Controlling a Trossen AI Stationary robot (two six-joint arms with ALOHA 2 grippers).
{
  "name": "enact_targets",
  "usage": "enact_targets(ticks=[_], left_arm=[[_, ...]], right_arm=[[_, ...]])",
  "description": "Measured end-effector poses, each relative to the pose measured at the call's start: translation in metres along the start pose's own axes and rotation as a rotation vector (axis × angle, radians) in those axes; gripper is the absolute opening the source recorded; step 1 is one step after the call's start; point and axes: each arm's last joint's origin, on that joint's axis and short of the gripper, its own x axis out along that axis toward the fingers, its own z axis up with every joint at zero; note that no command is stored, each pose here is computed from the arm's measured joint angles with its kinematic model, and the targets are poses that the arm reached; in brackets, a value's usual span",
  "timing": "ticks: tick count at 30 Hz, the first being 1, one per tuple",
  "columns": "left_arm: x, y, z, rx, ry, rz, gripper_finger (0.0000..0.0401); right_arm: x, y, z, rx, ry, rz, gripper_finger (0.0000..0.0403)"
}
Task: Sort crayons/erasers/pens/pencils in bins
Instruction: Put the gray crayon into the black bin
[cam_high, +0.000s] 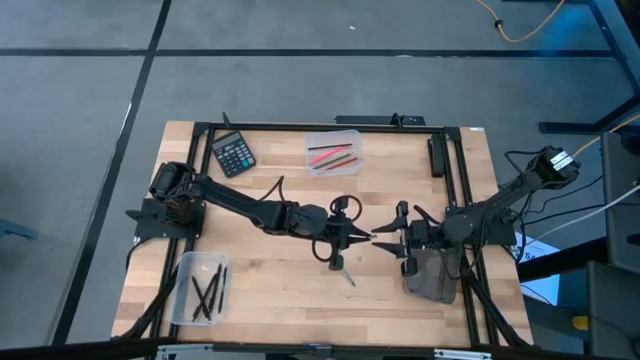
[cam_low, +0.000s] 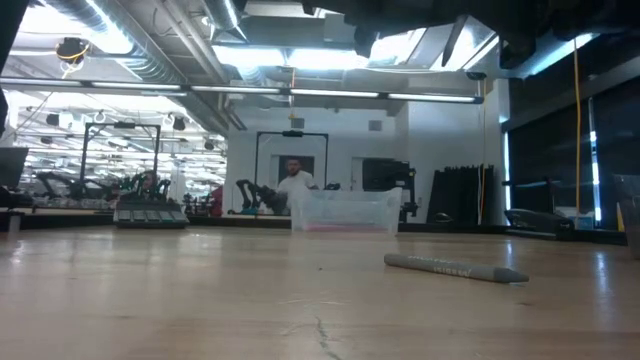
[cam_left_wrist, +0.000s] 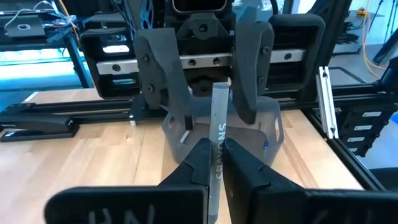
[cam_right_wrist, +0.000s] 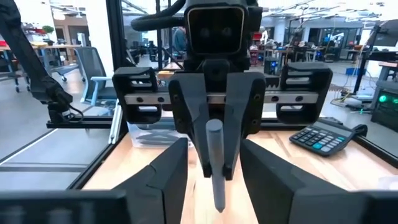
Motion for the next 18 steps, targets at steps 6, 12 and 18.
enact_targets(ticks=[6,12,18], left_arm=[[0.000,-0.002,0.000,0.001,0.000,-0.005,0.0024],[0.000,-0.002,0.000,0.001,0.000,-0.002,0.0028],[0.000,-0.001,0.000,0.001,0.006,0.003,0.0017]], right_arm=[[0.000,0.000,0.001,0.001,-0.006,0.001,0.0119],[0.002,-0.003,0.001,-0.002,-0.006,0.014,0.0069],[0.008,-0.011,-0.004,0.013,0.011,0.027,0.0054]])
